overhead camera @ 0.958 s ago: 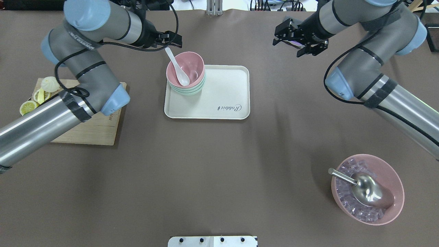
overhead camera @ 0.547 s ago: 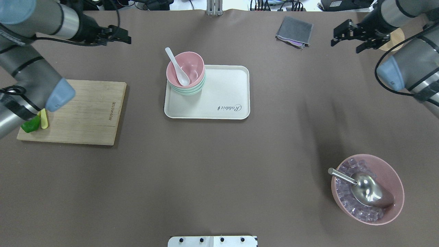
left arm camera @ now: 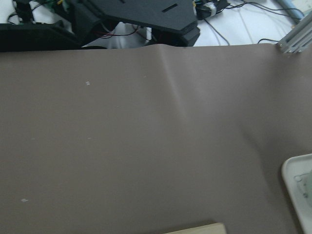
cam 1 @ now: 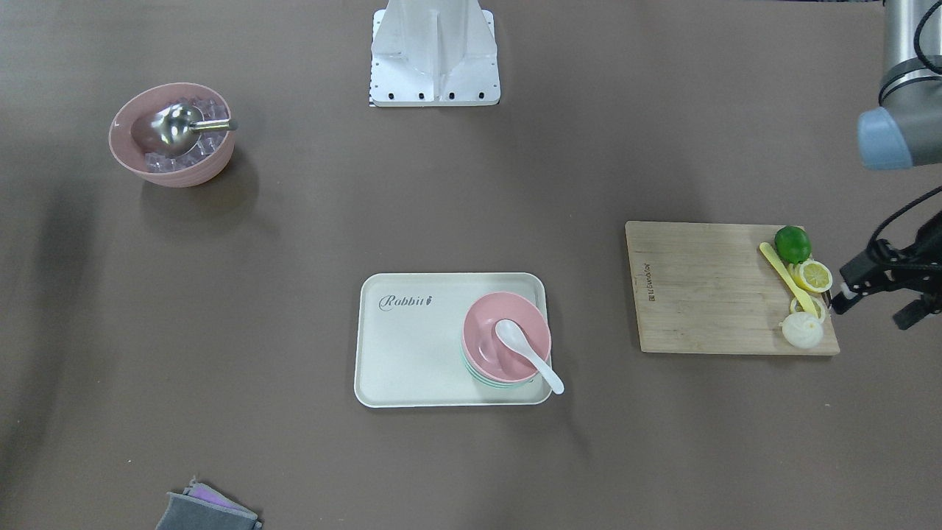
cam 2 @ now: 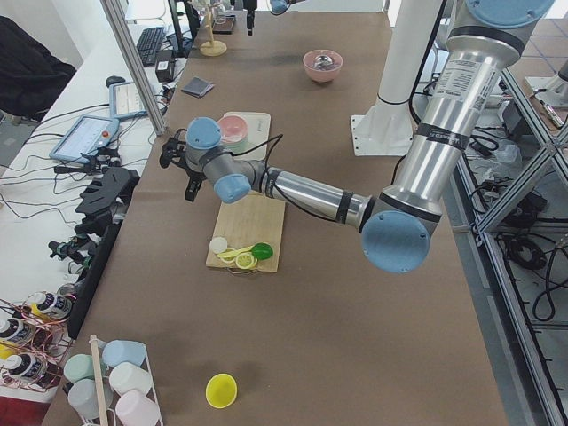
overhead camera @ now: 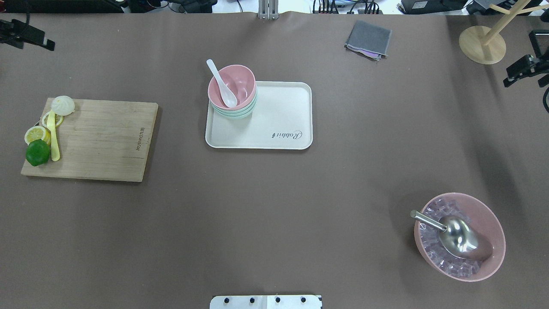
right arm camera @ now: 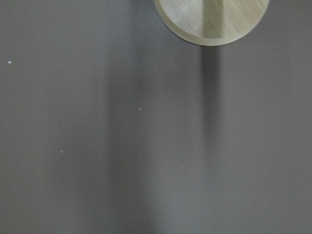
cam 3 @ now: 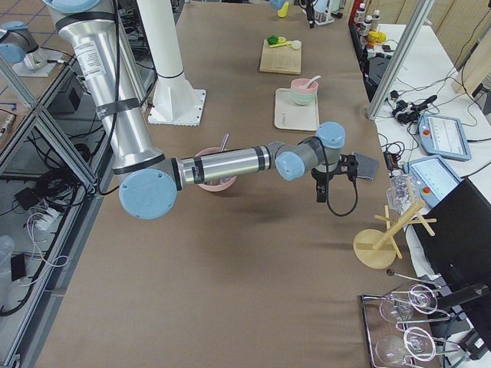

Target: Stack pink bowl on green and place spoon

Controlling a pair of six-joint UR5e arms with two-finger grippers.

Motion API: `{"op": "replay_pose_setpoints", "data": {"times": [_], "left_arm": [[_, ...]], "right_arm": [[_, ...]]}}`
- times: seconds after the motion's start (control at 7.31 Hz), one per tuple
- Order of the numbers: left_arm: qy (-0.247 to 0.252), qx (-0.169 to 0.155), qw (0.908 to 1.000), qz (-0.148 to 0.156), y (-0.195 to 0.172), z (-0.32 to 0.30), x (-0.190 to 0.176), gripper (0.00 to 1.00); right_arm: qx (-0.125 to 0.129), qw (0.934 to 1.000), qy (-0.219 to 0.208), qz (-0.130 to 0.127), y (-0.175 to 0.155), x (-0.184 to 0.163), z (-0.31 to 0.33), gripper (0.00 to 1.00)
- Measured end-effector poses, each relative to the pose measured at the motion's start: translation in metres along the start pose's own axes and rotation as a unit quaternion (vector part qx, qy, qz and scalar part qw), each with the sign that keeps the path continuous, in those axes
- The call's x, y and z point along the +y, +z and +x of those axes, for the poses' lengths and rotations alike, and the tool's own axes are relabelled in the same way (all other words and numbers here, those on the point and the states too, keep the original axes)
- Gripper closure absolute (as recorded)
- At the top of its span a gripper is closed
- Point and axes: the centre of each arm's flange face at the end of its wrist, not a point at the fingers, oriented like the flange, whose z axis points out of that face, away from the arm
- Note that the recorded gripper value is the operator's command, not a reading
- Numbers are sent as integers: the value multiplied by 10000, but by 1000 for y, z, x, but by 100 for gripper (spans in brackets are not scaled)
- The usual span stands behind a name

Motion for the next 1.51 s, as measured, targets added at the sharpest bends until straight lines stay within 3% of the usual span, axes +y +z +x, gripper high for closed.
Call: {"op": "replay_pose_setpoints", "data": {"times": [0.27, 0.55, 0.68, 1.09, 1.51], "left_arm": [[-196, -480, 9978, -401, 0, -70, 43, 2], [-347, -1211, 9912, -416, 3, -114, 69, 2], [-394, -1314, 9894, -479, -1, -129, 77, 2], [-527, -915, 9888, -1056, -43, -183, 105, 2], [-498, -845, 9870, -1273, -47, -204, 132, 2]], "right_arm": [[117, 9997, -51, -210, -24, 22, 77, 0], [142, 9985, -469, -258, -36, 47, 128, 0], [117, 9980, -567, -251, -39, 53, 136, 0], [-36, 9988, -454, -196, -45, 54, 135, 0], [-154, 9991, -367, -163, -46, 53, 131, 0]]}}
